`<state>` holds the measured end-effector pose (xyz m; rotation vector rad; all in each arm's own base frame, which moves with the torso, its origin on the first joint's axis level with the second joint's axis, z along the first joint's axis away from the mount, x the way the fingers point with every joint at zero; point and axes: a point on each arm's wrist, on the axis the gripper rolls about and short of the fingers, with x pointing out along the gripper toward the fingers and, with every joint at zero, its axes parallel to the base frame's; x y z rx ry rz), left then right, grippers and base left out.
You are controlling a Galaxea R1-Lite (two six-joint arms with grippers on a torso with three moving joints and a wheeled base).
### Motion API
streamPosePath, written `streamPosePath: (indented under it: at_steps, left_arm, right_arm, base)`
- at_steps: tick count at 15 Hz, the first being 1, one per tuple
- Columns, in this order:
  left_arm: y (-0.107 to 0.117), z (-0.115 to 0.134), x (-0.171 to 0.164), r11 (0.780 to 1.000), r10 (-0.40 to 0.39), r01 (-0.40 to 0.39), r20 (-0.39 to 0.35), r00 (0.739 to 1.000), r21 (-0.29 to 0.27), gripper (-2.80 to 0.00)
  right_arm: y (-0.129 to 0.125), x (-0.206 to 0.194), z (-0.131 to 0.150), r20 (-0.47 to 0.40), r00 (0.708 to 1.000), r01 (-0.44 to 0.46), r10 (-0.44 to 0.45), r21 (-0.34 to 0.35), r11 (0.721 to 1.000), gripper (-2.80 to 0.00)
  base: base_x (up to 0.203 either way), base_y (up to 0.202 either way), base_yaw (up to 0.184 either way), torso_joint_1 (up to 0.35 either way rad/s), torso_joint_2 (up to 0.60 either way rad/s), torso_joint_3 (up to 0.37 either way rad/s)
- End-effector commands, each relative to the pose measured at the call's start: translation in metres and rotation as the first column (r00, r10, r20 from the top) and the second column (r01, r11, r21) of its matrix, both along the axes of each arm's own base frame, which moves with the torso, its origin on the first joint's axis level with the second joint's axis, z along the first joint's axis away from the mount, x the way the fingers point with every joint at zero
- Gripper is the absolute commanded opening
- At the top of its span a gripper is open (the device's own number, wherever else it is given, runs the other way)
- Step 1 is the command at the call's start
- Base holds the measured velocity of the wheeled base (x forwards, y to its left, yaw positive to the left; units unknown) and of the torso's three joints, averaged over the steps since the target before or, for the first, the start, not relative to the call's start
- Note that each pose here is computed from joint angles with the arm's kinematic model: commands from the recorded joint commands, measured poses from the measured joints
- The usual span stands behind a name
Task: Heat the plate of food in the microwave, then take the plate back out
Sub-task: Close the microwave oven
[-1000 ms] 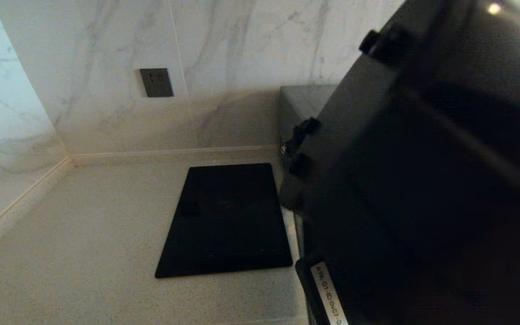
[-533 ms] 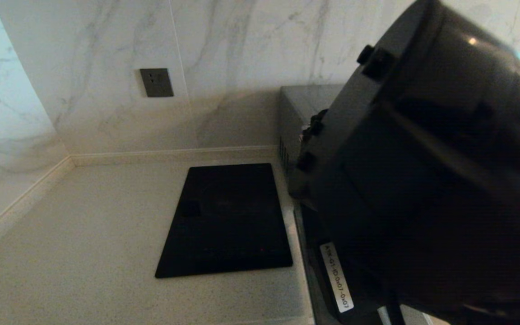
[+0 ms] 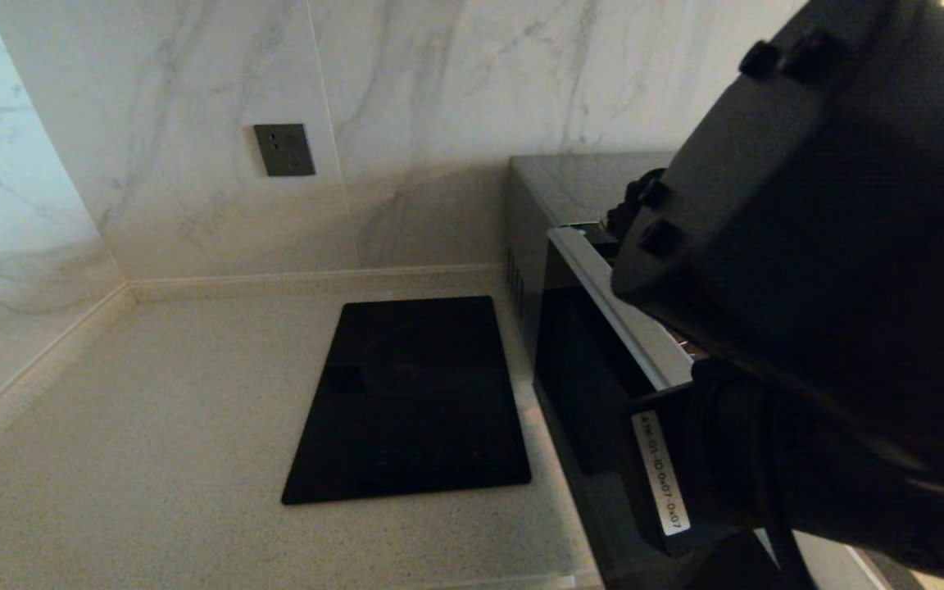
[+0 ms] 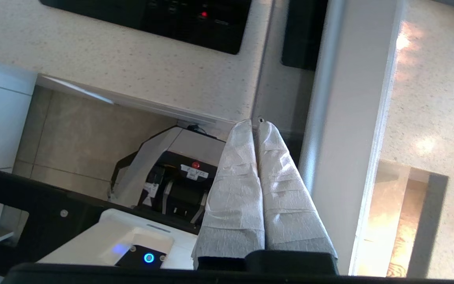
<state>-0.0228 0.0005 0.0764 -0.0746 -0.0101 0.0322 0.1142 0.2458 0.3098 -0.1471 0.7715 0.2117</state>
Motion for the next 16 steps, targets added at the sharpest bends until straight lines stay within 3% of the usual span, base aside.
streamPosePath:
  at_steps: [1, 11, 16]
  left_arm:
    - [0.0, 0.0, 0.0, 1.0, 0.001, -0.001, -0.001, 1.0, -0.001, -2.8]
    - [0.0, 0.0, 0.0, 1.0, 0.001, -0.001, -0.001, 1.0, -0.001, -2.8]
    - [0.0, 0.0, 0.0, 1.0, 0.001, -0.001, -0.001, 1.0, -0.001, -2.8]
  right_arm:
    - [-0.01, 0.0, 0.004, 0.004, 1.0, 0.017, -0.017, 0.005, 1.0, -2.8]
    - [-0.066, 0.019, 0.005, 0.0, 0.981, 0.194, -0.194, -0.008, 0.981, -2.8]
    - [-0.088, 0.034, 0.005, -0.001, 0.953, 0.304, -0.304, -0.009, 0.953, -2.8]
  base:
    - [0.0, 0.0, 0.0, 0.0, 0.0, 0.0]
    - [0.0, 0.0, 0.0, 0.0, 0.0, 0.0]
    - [0.0, 0.0, 0.0, 0.0, 0.0, 0.0]
